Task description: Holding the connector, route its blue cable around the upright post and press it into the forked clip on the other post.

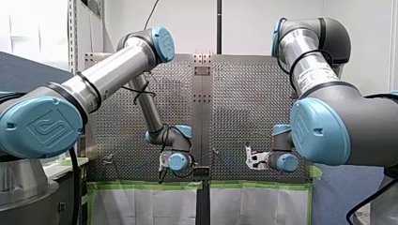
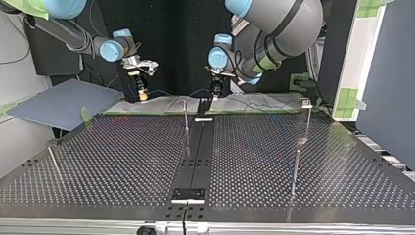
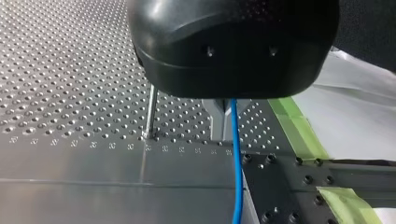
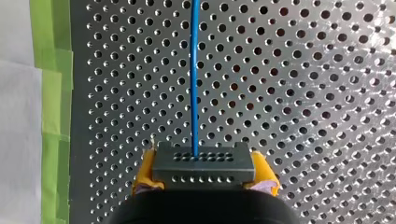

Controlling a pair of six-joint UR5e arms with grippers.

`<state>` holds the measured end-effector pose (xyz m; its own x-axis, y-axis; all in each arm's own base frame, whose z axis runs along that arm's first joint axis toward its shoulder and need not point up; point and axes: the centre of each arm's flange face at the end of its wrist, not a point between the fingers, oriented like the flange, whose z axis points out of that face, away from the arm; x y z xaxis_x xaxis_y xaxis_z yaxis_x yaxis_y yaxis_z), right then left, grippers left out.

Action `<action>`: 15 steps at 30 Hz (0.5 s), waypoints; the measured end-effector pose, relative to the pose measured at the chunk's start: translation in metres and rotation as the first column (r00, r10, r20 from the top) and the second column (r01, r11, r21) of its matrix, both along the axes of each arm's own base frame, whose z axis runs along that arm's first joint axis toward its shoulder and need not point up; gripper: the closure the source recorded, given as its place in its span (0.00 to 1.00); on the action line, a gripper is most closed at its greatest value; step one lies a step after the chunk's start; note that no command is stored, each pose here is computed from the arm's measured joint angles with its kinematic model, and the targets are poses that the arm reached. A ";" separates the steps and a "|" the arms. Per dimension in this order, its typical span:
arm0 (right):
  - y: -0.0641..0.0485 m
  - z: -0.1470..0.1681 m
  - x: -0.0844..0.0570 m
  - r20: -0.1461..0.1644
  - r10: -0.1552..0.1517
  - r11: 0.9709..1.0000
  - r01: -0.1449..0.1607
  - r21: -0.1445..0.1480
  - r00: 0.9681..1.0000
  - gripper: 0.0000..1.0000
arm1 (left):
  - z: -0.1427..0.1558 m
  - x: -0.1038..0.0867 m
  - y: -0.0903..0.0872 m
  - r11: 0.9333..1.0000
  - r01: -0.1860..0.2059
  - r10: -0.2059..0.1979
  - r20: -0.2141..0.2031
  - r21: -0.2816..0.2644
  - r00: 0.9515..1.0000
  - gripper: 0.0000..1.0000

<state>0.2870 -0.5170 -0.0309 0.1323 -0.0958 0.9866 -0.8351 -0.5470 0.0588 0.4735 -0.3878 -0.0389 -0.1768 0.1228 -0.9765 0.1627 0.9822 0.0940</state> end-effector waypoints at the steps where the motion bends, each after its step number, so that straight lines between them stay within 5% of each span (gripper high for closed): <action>1: 0.000 0.000 0.000 0.000 0.001 1.000 -0.001 0.000 1.000 1.00 | 0.000 0.000 0.001 1.000 -0.001 0.001 0.000 0.000 1.000 1.00; 15: 0.006 -0.023 -0.005 -0.034 -0.012 0.999 0.013 0.038 0.999 1.00 | -0.001 0.001 0.003 1.000 -0.002 0.002 -0.007 0.012 1.000 1.00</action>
<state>0.2817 -0.5107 -0.0542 0.1644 -0.1348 0.9771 -0.8398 -0.5387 0.0670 0.4742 -0.3848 -0.0395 -0.1841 0.1339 -0.9737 0.1616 0.9813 0.1044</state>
